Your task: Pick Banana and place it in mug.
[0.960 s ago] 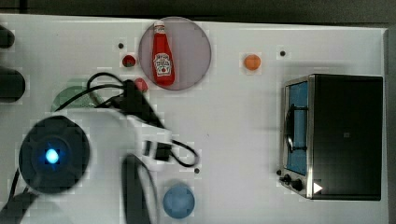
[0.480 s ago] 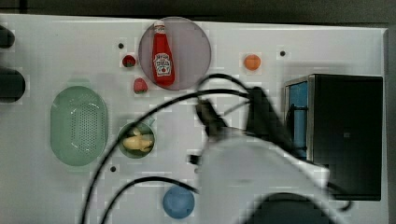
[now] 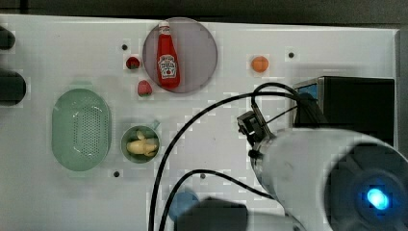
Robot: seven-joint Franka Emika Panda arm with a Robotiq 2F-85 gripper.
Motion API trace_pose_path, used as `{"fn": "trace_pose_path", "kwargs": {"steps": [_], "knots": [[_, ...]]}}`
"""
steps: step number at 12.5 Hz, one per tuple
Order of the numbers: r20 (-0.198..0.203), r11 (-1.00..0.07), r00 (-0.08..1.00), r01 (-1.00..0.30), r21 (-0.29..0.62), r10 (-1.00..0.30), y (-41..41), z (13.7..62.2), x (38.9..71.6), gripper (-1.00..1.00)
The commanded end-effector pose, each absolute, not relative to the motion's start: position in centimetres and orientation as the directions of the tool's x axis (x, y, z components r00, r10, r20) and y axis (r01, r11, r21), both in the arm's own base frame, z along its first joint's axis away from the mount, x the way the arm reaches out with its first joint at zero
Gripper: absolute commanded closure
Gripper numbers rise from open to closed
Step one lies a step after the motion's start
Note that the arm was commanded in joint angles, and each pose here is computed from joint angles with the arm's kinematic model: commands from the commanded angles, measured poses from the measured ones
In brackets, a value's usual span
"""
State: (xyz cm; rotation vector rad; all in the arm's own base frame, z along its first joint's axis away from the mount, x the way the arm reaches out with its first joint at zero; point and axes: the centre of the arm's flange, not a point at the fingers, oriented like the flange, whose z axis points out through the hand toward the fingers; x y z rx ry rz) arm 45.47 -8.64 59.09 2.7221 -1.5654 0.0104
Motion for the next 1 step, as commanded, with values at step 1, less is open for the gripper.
{"fn": "trace_pose_path", "kwargs": {"steps": [1], "knots": [[0.047, -0.612, 0.612, -0.791, 0.001, -0.79, -3.69, 60.05, 46.41, -1.0]]}}
